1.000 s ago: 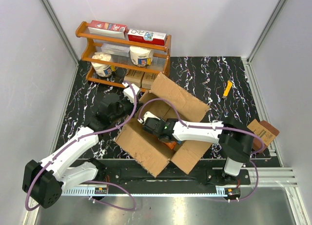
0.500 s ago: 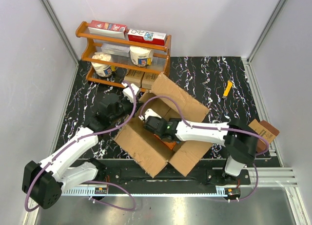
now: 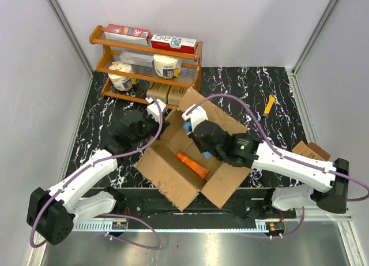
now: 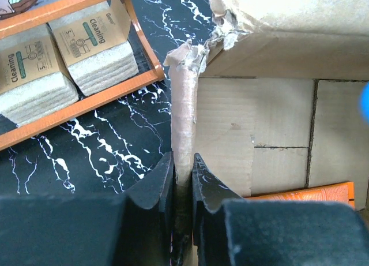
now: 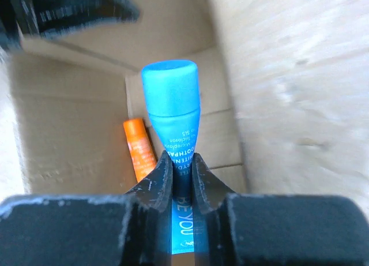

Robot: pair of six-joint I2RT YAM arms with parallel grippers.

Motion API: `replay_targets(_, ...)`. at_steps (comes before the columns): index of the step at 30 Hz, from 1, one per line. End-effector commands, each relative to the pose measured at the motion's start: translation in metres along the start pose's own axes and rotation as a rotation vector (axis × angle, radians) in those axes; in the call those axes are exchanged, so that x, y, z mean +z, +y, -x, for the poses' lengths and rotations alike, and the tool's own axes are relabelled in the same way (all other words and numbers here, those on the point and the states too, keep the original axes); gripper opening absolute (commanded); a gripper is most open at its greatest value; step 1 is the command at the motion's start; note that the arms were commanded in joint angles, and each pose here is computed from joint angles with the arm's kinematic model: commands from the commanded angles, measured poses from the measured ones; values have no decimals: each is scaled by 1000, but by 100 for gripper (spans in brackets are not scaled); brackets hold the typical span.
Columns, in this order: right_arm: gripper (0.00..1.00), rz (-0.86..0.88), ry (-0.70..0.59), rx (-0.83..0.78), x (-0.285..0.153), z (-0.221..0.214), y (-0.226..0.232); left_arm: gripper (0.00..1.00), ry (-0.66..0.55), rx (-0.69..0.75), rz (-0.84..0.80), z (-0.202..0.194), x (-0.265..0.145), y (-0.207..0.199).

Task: Unpack the express box

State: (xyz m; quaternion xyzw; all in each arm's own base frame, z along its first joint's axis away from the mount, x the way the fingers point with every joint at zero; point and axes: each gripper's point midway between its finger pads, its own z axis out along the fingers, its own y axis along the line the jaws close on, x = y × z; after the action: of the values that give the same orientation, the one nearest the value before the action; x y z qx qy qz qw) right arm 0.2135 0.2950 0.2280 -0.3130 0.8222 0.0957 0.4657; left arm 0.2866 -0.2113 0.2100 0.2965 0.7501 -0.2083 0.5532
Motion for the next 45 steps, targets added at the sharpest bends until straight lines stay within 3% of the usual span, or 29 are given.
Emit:
replay_targets(1, 16, -83, -300, 239, -58, 95, -37, 0, -114, -22, 48, 51, -2, 9)
replay_targets(2, 17, -233, -354, 329, -71, 104, -68, 0, -73, -25, 52, 43, -2, 10)
replay_targets(7, 16, -536, -526, 526, -134, 134, -144, 0, 20, -28, 79, 30, -6, 17)
replay_targets(11, 16, -718, -547, 602, -149, 122, -190, 0, 62, -41, 79, 21, -15, 19)
replay_targets(15, 15, -816, -476, 665, -143, 90, -233, 0, 135, -60, 78, 21, -26, 22)
replay_targets(20, 15, -881, -328, 675, -112, 44, -254, 0, 242, -115, 101, 9, -38, 27)
replay_targets(31, 15, -847, 74, 841, 3, -103, -239, 0, 233, -115, 136, 21, -49, 34)
replay_targets(37, 18, -867, 142, 873, 39, -144, -244, 0, 242, -117, 134, 18, -47, 35)
replay_targets(42, 20, -843, 124, 838, 70, -147, -254, 0, 242, -119, 126, 18, -45, 35)
replay_targets(45, 29, -835, 148, 807, 89, -149, -259, 0, 246, -120, 119, 18, -44, 35)
